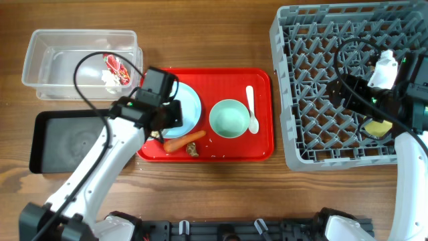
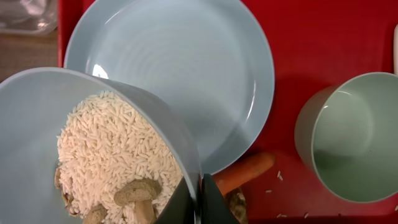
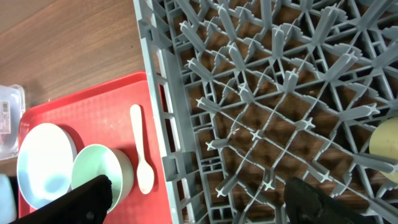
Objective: Sort waste into correct bins and load items into the dishwasher rack
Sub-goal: 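Tip the blue bowl over the black tray to empty rice and peanuts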
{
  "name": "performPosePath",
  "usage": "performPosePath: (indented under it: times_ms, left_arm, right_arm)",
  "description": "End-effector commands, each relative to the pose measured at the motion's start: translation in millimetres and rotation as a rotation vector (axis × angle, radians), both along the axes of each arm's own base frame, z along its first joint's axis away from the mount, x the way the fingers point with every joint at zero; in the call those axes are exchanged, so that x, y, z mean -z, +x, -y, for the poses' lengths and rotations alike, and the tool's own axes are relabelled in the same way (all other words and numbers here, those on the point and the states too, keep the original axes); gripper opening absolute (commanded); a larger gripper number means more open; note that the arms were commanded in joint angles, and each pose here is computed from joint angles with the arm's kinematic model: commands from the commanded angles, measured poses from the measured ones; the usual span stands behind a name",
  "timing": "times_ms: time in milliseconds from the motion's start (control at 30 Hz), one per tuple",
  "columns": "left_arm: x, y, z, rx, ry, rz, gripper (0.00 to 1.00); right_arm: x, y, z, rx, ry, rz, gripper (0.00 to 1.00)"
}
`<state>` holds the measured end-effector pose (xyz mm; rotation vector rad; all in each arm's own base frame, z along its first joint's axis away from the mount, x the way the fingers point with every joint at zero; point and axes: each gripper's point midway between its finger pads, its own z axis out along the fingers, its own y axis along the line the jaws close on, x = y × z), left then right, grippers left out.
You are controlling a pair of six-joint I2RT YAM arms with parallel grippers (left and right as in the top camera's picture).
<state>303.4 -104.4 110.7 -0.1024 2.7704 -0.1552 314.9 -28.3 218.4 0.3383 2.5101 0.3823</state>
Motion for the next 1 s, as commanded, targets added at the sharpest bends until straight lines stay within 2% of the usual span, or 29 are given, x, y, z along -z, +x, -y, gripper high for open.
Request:
performPosePath:
  times_ms: [0,67,167,400,533,733,800,967]
  left_arm:
    - [-12.1,-3.3,-31.9,-0.155,-0.028,0.002,0.04]
    - [-13.2,-3.0,-50.8,-0.234,-0.069,-0.016,0.04]
    - [-14.6,0.9,-73.0,-0.329,-0.207,-0.043,0.04]
    - [-30.2,9.7,-124.6,-0.348,-0.544,0.023,0.04]
    - [-46.1,16.8,-143.0,-0.313,-0.862,0.115,0.04]
    - [-56.9,20.2,-151.8,-0.287,-1.204,0.177,0.04]
    - [-55.6,21.0,-153.4,-0.300,-1.272,0.172,0.04]
    - [-47.6,18.3,-151.5,-0.353,-1.331,0.108,0.04]
  right_arm:
    - [-6.0,1.2,1.8,-0.005,-0.026,0.017,0.91]
    - [-6.0,1.1,1.8,-0.005,-0.026,0.017,0.91]
    - [-6.1,1.3,1.9,-0.006,-0.027,0.018,0.91]
    - [-6.1,1.2,1.9,-0.006,-0.027,0.017,0.91]
    - [-6.0,1.1,1.8,-0.005,-0.026,0.017,0.91]
    - [-5.6,0.6,1.7,-0.006,-0.026,0.014,0.90]
    - [-5.5,0.4,1.6,-0.005,-0.026,0.013,0.91]
    - [-5.3,0.1,1.6,-0.006,-0.025,0.011,0.90]
